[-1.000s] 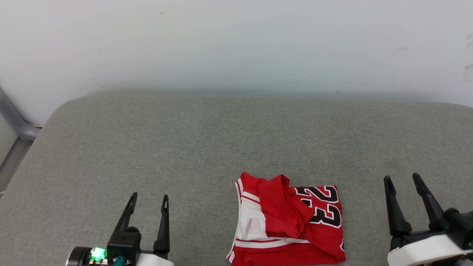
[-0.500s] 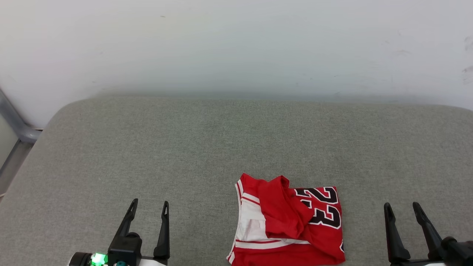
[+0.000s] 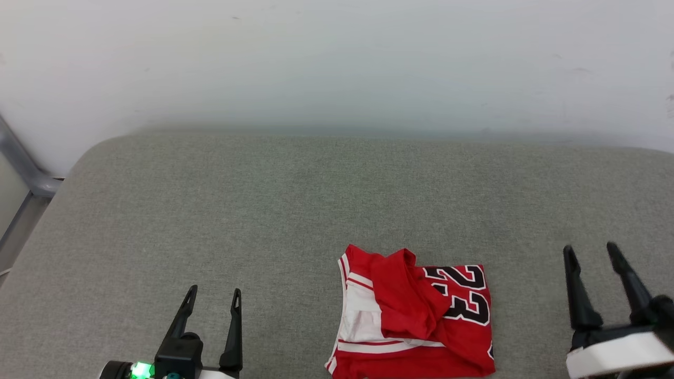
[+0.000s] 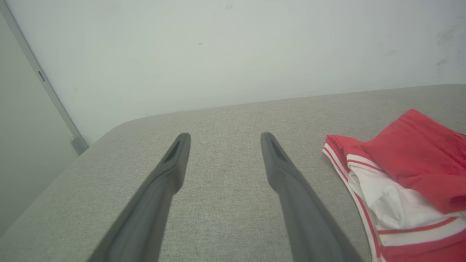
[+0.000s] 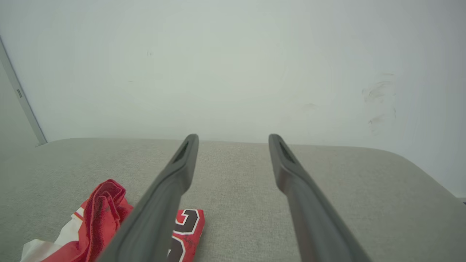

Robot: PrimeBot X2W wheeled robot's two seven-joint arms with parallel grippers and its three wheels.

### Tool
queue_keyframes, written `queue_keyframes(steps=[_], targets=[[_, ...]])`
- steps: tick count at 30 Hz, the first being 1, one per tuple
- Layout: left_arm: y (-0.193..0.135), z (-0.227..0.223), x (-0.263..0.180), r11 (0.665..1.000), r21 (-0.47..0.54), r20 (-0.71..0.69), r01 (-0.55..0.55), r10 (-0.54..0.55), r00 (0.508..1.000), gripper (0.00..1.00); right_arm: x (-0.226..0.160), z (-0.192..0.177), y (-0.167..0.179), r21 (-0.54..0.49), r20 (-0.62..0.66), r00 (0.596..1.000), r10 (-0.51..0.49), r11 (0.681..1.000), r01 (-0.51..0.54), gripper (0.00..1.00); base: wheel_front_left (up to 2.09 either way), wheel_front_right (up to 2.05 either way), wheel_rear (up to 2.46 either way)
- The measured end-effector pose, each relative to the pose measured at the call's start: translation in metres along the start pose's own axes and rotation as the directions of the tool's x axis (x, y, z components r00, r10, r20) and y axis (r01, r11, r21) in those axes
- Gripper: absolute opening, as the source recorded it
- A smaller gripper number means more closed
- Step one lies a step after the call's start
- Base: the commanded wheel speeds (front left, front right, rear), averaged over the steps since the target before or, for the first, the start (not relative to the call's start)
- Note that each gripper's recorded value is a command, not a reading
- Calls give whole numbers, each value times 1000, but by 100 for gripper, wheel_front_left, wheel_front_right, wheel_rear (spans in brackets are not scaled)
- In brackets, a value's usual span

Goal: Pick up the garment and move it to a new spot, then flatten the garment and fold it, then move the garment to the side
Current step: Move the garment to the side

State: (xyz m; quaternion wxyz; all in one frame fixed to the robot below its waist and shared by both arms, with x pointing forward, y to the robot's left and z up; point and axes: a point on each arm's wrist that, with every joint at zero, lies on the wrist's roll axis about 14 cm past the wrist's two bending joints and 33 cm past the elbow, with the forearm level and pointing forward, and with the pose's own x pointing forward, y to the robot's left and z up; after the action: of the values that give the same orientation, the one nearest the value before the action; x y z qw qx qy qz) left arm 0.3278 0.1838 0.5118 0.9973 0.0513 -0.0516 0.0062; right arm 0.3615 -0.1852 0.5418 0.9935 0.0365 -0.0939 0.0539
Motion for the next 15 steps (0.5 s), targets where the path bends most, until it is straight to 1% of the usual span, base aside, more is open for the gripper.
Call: queue_keyframes(steps=[4, 8, 12, 15], targets=[[1, -1, 0, 1000, -2, -4, -3, 3, 1000, 100, 28, 28, -6, -46, 51, 998, 37, 998, -34, 100, 0, 0, 0], [2, -3, 0, 1000, -3, -9, -5, 5, 1000, 100, 56, 49, -5, -90, 39, 994, 97, 992, -94, 100, 0, 0, 0], [4, -4, 0, 1000, -4, -14, -13, 13, 1000, 100, 77, 50, 0, -92, -68, 986, 151, 983, -157, 100, 0, 0, 0], [5, -5, 0, 1000, -4, -18, -18, 18, 1000, 100, 84, 37, 7, -64, -194, 962, 192, 976, -208, 100, 0, 0, 0]])
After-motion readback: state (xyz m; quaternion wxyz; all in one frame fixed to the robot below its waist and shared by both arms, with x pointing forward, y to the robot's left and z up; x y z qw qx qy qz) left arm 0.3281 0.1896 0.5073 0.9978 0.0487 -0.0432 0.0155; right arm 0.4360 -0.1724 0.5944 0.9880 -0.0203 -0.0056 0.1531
